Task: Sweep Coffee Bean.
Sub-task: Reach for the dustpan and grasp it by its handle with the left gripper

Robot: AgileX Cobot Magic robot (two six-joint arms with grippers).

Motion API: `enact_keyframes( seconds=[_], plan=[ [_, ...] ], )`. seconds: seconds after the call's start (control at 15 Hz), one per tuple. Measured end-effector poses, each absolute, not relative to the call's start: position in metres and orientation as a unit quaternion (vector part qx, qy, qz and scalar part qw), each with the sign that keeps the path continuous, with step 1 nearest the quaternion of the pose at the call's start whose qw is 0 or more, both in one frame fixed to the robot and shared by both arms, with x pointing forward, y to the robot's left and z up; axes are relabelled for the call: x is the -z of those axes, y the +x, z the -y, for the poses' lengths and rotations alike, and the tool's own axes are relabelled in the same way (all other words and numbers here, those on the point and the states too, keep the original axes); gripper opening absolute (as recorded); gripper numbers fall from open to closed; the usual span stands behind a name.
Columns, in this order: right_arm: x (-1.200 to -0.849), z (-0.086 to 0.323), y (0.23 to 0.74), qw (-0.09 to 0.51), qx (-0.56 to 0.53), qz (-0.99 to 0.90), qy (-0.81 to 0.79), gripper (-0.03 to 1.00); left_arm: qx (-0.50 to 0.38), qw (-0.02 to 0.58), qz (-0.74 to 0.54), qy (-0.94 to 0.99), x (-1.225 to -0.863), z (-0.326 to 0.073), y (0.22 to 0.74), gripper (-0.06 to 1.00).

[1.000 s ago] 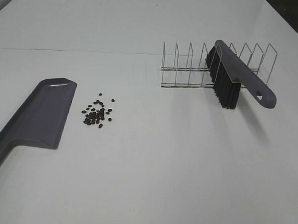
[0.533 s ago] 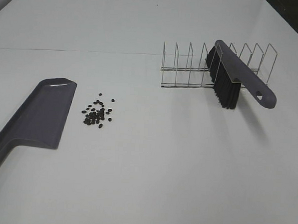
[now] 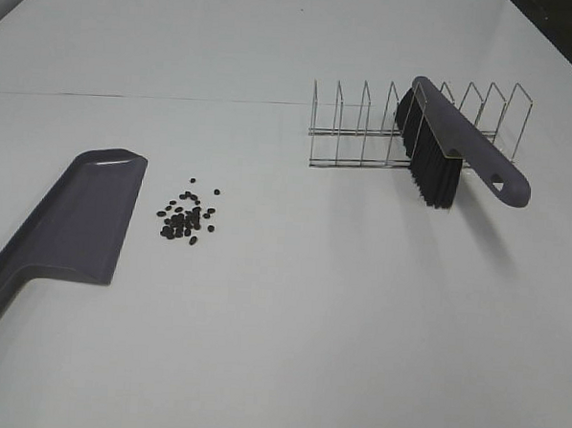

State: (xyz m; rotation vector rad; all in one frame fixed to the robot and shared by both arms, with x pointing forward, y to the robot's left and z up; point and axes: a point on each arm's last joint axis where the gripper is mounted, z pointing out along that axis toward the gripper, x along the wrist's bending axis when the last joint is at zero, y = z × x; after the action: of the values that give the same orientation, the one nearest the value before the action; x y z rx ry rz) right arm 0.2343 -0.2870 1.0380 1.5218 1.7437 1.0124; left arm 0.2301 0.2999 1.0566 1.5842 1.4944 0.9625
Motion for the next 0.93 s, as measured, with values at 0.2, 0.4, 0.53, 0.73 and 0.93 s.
enact_keyframes(
  seconds=[0.2, 0.4, 0.53, 0.73, 0.93],
  plan=[
    [-1.0379, 0.2871, 0.2344, 0.303, -0.382, -0.658, 0.574, 0.75, -0.375, 0.371, -0.583, 0.618, -1.0566, -0.2999, 0.2301, 0.7],
    [-1.0379, 0.2872, 0.2344, 0.304, -0.381, -0.658, 0.574, 0.75, -0.375, 0.371, -0.583, 0.618, -1.0566, -0.2999, 0.2301, 0.75],
    [-1.0379, 0.2872, 0.2344, 0.304, -0.381, -0.658, 0.574, 0.75, -0.375, 0.371, -0.583, 0.618, -1.0566, -0.2999, 0.2301, 0.82],
    [-1.0379, 0.2872, 0.2344, 0.304, -0.381, -0.658, 0.574, 0.75, -0.375, 0.371, -0.583, 0.618, -1.0566, -0.2999, 0.2301, 0.85],
    [-1.0379, 0.2872, 0.2344, 0.304, -0.381, -0.658, 0.574, 0.75, -0.375, 0.371, -0.583, 0.618, -1.0566, -0.2999, 0.2301, 0.85]
  ],
)
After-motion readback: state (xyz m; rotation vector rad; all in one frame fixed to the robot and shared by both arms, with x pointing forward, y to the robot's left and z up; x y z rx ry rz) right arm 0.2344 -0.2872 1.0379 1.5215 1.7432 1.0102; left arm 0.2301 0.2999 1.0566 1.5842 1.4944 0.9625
